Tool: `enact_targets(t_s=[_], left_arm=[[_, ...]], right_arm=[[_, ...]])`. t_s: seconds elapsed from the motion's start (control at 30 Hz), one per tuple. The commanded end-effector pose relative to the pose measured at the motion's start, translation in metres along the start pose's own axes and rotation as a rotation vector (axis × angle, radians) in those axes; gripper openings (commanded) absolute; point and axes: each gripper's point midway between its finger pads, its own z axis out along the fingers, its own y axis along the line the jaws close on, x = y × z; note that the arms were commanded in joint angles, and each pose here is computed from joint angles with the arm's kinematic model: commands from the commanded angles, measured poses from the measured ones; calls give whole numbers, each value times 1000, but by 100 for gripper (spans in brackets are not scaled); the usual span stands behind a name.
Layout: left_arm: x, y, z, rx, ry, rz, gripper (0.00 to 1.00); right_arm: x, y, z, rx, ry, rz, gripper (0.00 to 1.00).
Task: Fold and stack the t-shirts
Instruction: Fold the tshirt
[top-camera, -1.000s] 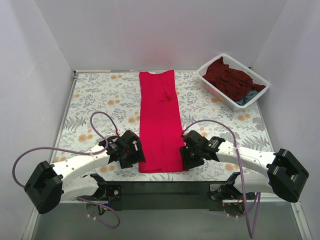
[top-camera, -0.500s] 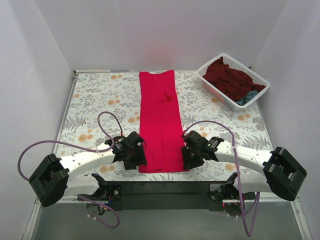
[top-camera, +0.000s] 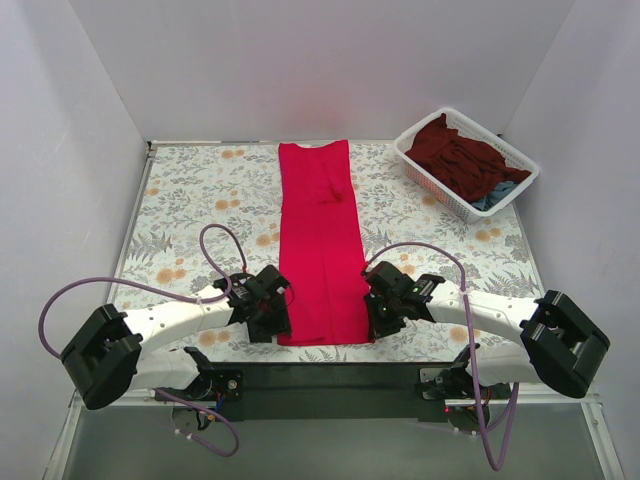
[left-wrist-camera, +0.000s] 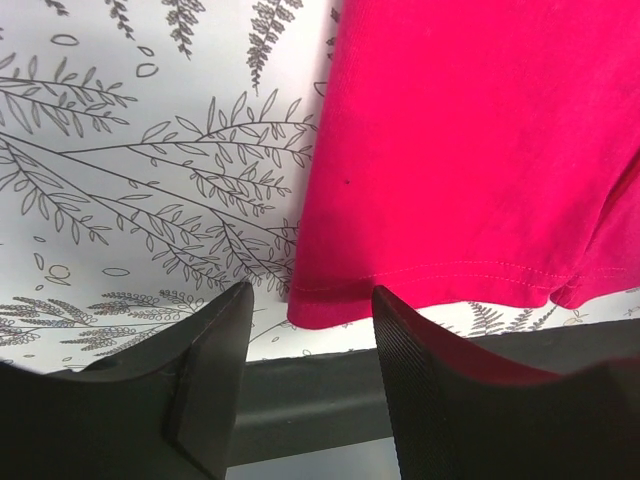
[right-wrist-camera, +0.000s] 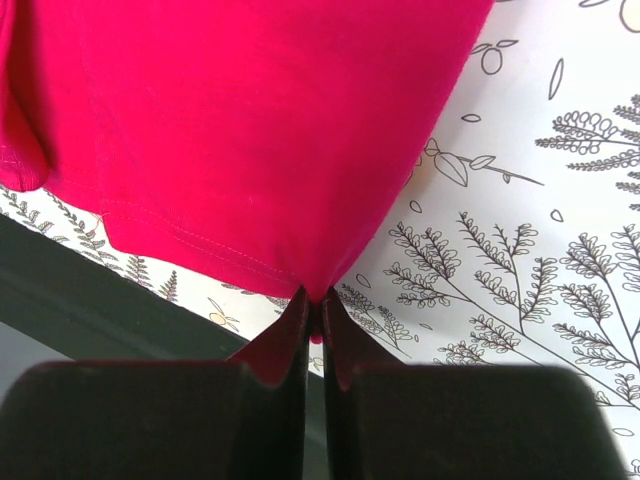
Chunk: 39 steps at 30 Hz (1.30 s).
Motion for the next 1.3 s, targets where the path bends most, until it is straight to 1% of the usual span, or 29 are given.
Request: enact_targets(t_s=[0.0, 0.13, 0.2, 0.23, 0.33, 0.37, 0.4, 0.43, 0.47, 0.53, 0.57, 0.73, 0.8, 0.9, 0.93, 0.97, 1.0, 1.03, 1.07, 1.1, 1.17, 1.2, 1.27], left_arm=[[6, -4, -1, 2, 34, 11, 49], [8, -2, 5, -14, 43, 15, 44], [9, 0, 8, -21, 49, 18, 40], [10, 0, 9, -26, 54, 19, 36], [17, -1, 10, -27, 75, 35, 31], [18, -1, 9, -23, 79, 35, 16], [22, -3, 6, -8, 86, 32, 8], [25, -4, 4, 3, 100, 31, 2], [28, -3, 2, 8, 111, 26, 0], [38, -2, -6, 19, 139, 14, 0], [44, 0, -9, 13, 154, 12, 0], [67, -13, -26, 83, 214, 19, 0], [65, -19, -31, 109, 208, 30, 0], [44, -34, -42, 136, 120, 30, 0], [35, -45, -48, 165, 95, 35, 0], [27, -48, -48, 172, 73, 70, 0], [14, -47, -43, 149, 55, 52, 0], [4, -48, -41, 144, 33, 62, 0], [-12, -54, -41, 157, -12, 91, 0], [-30, -51, -35, 139, -30, 59, 0], [-59, -61, -35, 178, -85, 55, 0], [-78, -55, -30, 156, -115, 48, 0], [-107, -64, -31, 162, -173, 56, 0]], right_arm=[[18, -17, 7, 53, 60, -1, 7], [18, -16, 7, 50, 58, -8, 5], [19, -16, 8, 47, 62, -10, 2], [20, -17, 8, 47, 66, -11, 1], [23, -17, 8, 41, 76, -18, 1], [23, -16, 7, 37, 76, -19, 1], [24, -16, 6, 35, 78, -22, 1], [25, -16, 2, 31, 82, -28, 1], [27, -15, 0, 29, 87, -29, 1], [27, -9, -8, -5, 86, -42, 1], [33, -10, -12, 0, 106, -43, 1], [36, -7, -27, -25, 113, -87, 1], [32, -5, -31, -25, 112, -112, 1], [7, 1, -39, -14, 64, -135, 1], [1, 1, -38, -4, 64, -137, 1], [-15, 7, -42, -8, 32, -142, 1], [-26, 3, -43, 10, 10, -148, 1], [-34, 2, -40, 23, 17, -149, 1], [-43, 1, -40, 29, 6, -155, 1], [-67, 3, -47, 36, -44, -171, 1], [-87, 0, -44, 63, -53, -176, 1], [-114, 1, -53, 70, -113, -185, 1], [-136, -2, -52, 90, -131, -180, 1]])
